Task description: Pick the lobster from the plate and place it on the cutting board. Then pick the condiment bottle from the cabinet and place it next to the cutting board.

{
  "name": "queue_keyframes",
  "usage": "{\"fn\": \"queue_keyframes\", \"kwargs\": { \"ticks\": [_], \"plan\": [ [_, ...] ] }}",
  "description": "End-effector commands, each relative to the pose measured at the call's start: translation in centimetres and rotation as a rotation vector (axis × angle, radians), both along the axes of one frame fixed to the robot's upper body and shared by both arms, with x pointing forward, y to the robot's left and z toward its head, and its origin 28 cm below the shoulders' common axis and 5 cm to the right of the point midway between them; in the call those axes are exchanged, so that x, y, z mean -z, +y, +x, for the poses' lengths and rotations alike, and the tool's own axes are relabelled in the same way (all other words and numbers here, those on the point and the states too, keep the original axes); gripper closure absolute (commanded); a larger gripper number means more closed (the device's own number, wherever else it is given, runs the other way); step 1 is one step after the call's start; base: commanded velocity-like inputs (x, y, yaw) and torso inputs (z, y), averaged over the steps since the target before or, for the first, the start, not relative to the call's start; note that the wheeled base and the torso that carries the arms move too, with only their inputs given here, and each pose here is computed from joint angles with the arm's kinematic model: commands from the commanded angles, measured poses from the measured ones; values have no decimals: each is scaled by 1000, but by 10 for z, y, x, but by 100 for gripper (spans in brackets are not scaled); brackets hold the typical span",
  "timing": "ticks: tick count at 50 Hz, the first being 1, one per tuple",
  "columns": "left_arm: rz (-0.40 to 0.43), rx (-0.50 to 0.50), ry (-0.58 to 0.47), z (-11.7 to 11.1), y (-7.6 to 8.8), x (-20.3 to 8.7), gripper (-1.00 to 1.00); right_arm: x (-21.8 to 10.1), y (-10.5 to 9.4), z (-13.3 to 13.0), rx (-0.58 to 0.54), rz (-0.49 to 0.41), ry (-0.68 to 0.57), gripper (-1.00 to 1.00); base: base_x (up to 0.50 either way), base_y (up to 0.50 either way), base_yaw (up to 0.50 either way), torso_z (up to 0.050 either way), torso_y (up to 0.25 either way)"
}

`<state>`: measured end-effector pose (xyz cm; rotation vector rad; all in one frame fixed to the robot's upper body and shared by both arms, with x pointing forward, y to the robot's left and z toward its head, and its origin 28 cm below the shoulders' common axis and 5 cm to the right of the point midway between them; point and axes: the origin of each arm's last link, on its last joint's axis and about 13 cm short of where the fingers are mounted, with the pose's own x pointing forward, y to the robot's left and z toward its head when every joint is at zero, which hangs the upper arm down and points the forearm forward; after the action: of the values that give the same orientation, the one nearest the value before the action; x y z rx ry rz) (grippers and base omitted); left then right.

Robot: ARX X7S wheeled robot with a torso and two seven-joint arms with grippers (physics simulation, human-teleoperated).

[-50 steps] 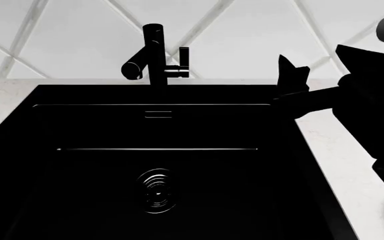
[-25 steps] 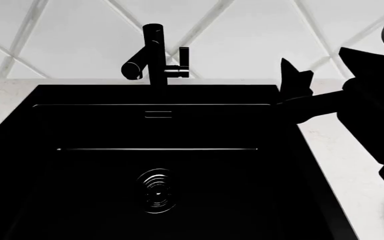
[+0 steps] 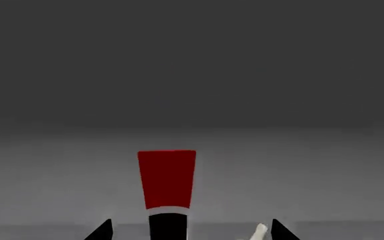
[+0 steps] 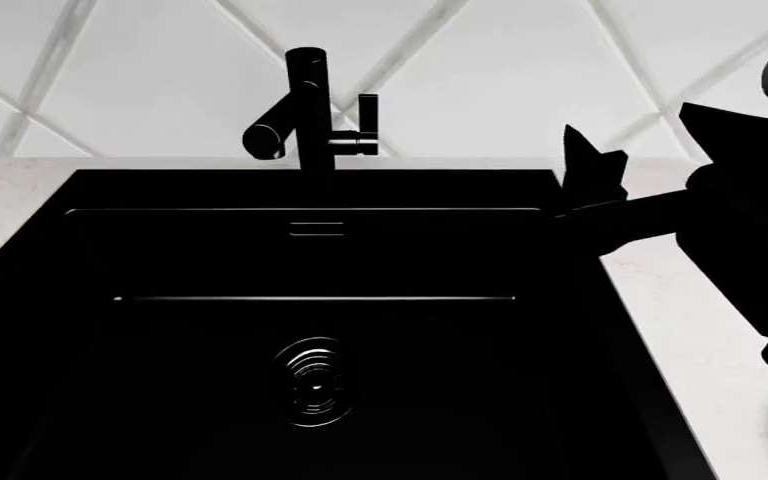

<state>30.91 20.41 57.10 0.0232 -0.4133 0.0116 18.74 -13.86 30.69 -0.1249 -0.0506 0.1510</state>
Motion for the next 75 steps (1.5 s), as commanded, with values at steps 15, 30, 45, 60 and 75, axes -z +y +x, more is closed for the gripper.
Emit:
{"fn": "queue_keyframes", "kwargs": {
  "ticks": [15,30,45,60,75],
  "plan": [
    [88,-114,107,-7,1,2,100,2,1,1,5,-9,11,-100,0,0,0,0,0],
    [89,-142,100,-8,7,1,100,3,0,-2,7,-10,15,-100,0,0,0,0,0],
    [89,-106,-60,-42,17,-23,100,6,-1,-4,7,0,17,-100,-1,0,0,0,0],
    [146,-35,-98,-71,21,-31,100,11,-1,-1,18,14,22,-100,0,0,0,0,0],
    [192,45,-93,-108,24,-30,100,8,3,-1,39,35,40,-100,-167,0,0,0,1]
  ]
}}
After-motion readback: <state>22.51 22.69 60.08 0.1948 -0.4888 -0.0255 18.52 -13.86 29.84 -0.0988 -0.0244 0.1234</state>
